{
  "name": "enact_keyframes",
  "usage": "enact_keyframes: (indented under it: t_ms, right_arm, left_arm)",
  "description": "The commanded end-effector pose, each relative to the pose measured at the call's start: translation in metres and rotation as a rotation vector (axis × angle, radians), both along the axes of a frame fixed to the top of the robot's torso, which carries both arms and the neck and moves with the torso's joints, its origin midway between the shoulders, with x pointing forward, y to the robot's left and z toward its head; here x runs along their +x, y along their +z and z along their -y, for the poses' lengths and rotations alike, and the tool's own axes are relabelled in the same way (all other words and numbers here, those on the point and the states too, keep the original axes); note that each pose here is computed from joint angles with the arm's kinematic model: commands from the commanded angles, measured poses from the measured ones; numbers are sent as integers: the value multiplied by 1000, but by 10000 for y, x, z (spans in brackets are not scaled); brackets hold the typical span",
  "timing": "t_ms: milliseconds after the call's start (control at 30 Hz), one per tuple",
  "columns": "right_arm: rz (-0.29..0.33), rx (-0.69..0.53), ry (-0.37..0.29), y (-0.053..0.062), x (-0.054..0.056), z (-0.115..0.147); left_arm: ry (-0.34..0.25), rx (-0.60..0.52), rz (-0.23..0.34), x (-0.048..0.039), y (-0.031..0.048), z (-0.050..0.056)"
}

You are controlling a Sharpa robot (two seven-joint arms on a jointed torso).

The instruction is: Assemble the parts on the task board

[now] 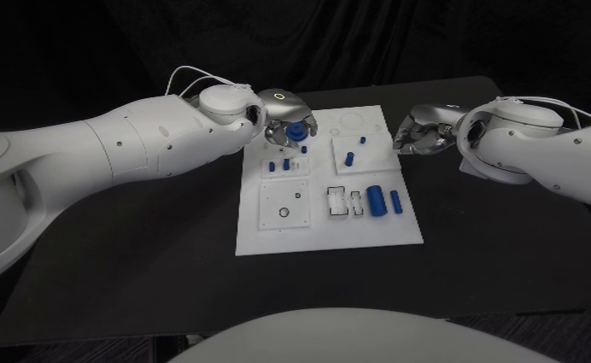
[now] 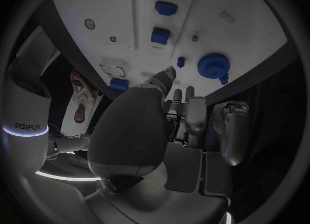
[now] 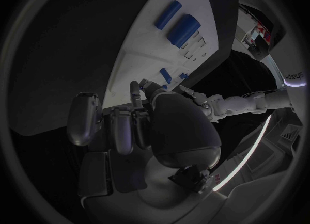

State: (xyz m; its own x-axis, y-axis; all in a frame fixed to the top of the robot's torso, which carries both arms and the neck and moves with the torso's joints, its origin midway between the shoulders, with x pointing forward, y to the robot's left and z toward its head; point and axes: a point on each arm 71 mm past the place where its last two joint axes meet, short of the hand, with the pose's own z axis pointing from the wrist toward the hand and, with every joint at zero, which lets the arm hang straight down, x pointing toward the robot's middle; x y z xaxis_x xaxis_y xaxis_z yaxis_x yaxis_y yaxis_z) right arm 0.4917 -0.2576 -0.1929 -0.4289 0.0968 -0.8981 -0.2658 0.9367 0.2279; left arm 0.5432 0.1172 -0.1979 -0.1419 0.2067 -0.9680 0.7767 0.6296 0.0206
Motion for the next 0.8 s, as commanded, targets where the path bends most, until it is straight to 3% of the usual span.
enact_keyframes:
  t_ms: [33,800]
  right_arm:
    - [12,7,-4,-7,2,5]
    - [12,19,-1,-14,12,-35]
  left_arm:
    - [-6,33,-5,-2,0,26]
    - [-5,25,9,59,-65,82]
